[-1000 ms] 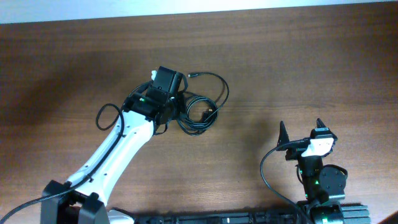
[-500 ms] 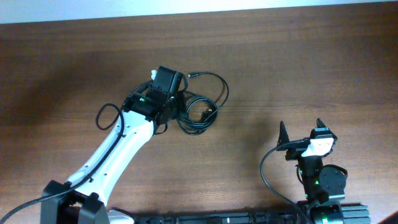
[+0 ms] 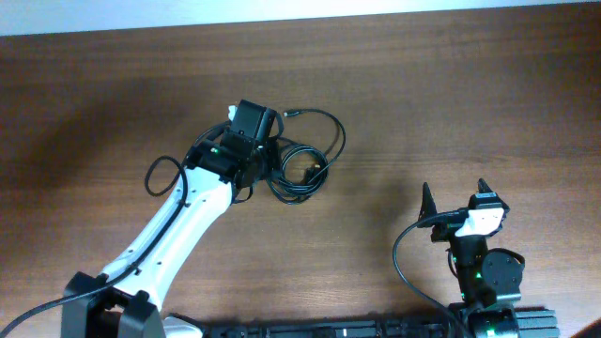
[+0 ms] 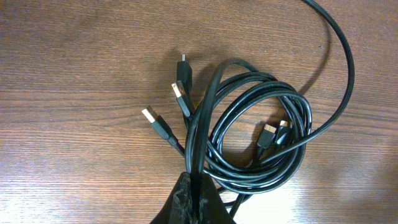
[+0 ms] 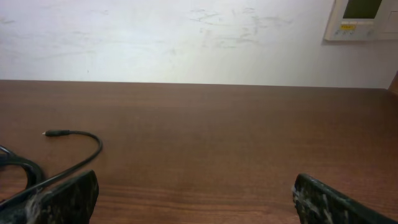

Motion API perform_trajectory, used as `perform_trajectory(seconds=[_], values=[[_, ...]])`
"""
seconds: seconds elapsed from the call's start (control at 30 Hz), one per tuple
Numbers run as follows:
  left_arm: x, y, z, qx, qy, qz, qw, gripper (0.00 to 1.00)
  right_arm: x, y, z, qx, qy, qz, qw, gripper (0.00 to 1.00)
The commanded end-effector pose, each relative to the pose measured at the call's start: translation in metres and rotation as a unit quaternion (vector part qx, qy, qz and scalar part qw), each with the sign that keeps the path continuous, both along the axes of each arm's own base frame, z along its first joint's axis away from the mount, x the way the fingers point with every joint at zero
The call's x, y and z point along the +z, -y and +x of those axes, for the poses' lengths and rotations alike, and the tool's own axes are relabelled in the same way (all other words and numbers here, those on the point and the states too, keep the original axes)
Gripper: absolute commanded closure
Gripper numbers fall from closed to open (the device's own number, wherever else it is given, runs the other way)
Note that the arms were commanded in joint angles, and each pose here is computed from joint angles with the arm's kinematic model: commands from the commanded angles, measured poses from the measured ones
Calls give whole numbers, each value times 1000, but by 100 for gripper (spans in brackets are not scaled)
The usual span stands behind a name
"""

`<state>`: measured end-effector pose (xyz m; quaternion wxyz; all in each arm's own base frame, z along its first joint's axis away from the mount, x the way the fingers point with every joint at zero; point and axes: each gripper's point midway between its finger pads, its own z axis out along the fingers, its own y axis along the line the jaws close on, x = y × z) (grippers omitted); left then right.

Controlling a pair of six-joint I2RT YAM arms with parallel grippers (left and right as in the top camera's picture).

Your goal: Untangle cables

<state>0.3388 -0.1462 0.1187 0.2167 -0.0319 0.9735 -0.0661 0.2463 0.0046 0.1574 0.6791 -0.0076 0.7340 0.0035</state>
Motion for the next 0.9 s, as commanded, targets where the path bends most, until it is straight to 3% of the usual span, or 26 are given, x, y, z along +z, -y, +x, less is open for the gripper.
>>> perform_trajectory(seconds=[0.0,0.87], values=[[10,-1,4,7,17,-2,1000,100,-3,1,0,-2,-3,-3,1000,1],[14,2,10,-13,34,1,999,100,-3,1,0,-2,-3,-3,1000,1]])
